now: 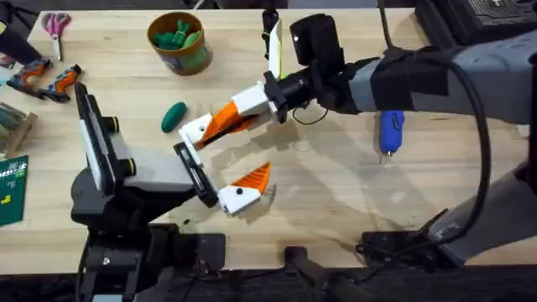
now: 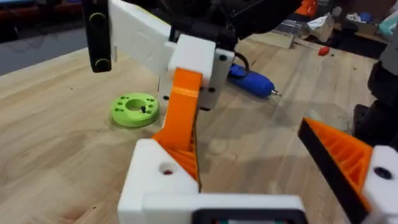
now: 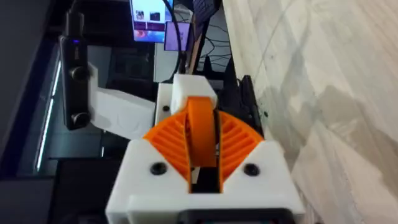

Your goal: Pick up the gripper from the table and insert it into the empty holder that is missing its gripper. Then pick up a screw, insert it into the mounting hole, and use the screwdriver to tighten it. Finally, clean up the table by picking up the vegetable and placing it into the bucket.

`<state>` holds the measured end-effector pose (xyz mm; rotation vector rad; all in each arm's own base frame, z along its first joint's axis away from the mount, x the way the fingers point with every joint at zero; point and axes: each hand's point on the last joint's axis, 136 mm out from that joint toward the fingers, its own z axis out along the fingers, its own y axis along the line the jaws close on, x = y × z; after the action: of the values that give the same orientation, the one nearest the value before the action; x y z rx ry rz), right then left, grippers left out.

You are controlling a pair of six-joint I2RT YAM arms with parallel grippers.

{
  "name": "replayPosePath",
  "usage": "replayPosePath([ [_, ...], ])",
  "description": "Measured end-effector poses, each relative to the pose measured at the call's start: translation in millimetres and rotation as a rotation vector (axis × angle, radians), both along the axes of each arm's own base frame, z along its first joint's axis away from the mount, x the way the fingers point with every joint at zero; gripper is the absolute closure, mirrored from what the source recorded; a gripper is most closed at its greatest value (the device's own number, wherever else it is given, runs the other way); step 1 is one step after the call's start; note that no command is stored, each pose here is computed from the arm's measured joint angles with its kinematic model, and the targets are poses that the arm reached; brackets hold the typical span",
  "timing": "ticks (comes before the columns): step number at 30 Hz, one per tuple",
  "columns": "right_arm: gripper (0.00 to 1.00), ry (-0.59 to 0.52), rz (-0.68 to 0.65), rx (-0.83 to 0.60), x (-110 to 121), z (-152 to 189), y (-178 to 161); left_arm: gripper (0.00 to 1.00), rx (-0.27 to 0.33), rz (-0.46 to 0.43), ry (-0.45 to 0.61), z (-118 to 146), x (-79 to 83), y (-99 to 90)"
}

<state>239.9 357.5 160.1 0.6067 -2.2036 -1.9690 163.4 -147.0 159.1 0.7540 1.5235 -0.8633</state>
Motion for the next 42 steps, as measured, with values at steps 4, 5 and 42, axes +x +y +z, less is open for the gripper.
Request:
replayPosePath([
  [4,0.699,0.010,-0.009,-0.007,4,-4,-2,0.015,-0.001,-0.010,0.000,0,-1.4,-0.9],
  [5,0.502,0.017,-0.031,-0.020,10,-10,-4,0.015,0.001,-0.035,-0.006,0,-5.3,-3.3],
  [42,0.120,-0.366,-0.395,-0.666,120,-11,-161,0.015,0.003,-0.066,-0.013,0,-10.0,-6.1],
])
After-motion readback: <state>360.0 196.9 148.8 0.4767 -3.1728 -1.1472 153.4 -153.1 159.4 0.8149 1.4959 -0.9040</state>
